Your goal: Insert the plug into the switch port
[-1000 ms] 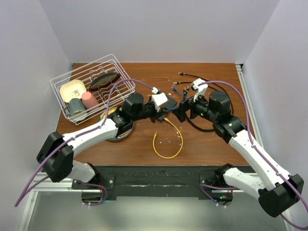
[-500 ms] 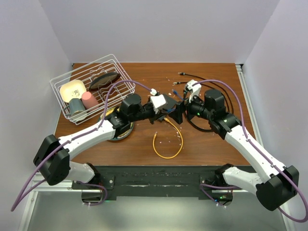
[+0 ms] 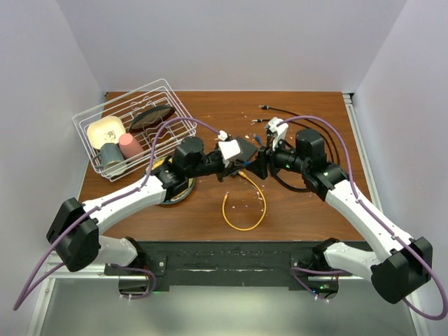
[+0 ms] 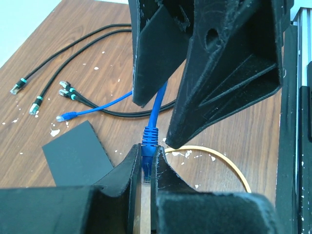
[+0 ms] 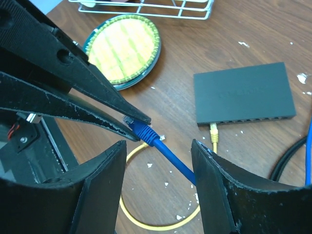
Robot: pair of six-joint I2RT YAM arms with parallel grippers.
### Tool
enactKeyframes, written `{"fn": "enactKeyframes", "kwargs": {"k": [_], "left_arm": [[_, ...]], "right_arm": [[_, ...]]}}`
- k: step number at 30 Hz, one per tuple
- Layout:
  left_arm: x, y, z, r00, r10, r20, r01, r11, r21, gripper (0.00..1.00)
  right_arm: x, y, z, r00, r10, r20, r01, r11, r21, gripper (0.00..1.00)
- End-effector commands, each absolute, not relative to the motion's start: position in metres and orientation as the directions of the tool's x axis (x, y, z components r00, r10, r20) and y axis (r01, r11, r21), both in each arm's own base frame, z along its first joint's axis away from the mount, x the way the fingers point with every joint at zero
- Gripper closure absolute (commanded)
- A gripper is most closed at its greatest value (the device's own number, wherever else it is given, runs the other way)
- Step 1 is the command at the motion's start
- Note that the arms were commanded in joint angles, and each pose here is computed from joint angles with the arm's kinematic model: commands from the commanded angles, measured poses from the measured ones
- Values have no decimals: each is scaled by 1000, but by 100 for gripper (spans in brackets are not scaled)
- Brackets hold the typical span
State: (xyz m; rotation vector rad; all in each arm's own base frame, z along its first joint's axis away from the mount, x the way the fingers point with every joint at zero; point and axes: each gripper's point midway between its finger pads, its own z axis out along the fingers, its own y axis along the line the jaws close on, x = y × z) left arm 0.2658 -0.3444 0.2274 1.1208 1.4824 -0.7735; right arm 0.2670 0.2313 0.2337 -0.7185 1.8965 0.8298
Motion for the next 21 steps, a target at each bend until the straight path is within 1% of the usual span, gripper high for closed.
{"fn": "enactKeyframes", "kwargs": {"k": [1, 2, 5, 6, 9, 12, 13, 17, 21], "left_arm": [[271, -339, 258, 128, 196, -972, 904, 381, 195, 100], [273, -337, 256, 126, 202, -971, 898, 393, 198, 100], [276, -336, 257, 133, 210, -969, 889, 406, 210, 100], [277, -335, 257, 135, 211, -968, 887, 410, 213, 100], [279, -333, 263, 148, 204, -968, 877, 425, 223, 100], [279, -331, 269, 164, 189, -968, 870, 435, 232, 100], [279, -331, 270, 164, 187, -969, 869, 437, 232, 100], [281, -330, 272, 167, 181, -969, 864, 446, 232, 100], [281, -332, 270, 159, 177, -971, 866, 448, 224, 100]], "right_arm": [[254, 246, 250, -383, -148, -912, -818, 514, 260, 41], [253, 247, 249, -386, -152, -910, -819, 509, 263, 41], [250, 250, 245, -394, -164, -904, -822, 503, 267, 48], [249, 251, 244, -397, -169, -902, -823, 500, 269, 52], [248, 254, 240, -404, -179, -897, -827, 490, 275, 57], [248, 257, 236, -412, -191, -891, -828, 488, 278, 69], [248, 257, 236, -412, -191, -891, -826, 490, 277, 81], [248, 257, 236, -406, -190, -894, -826, 496, 269, 100], [248, 256, 237, -400, -185, -898, -822, 504, 263, 100]]}}
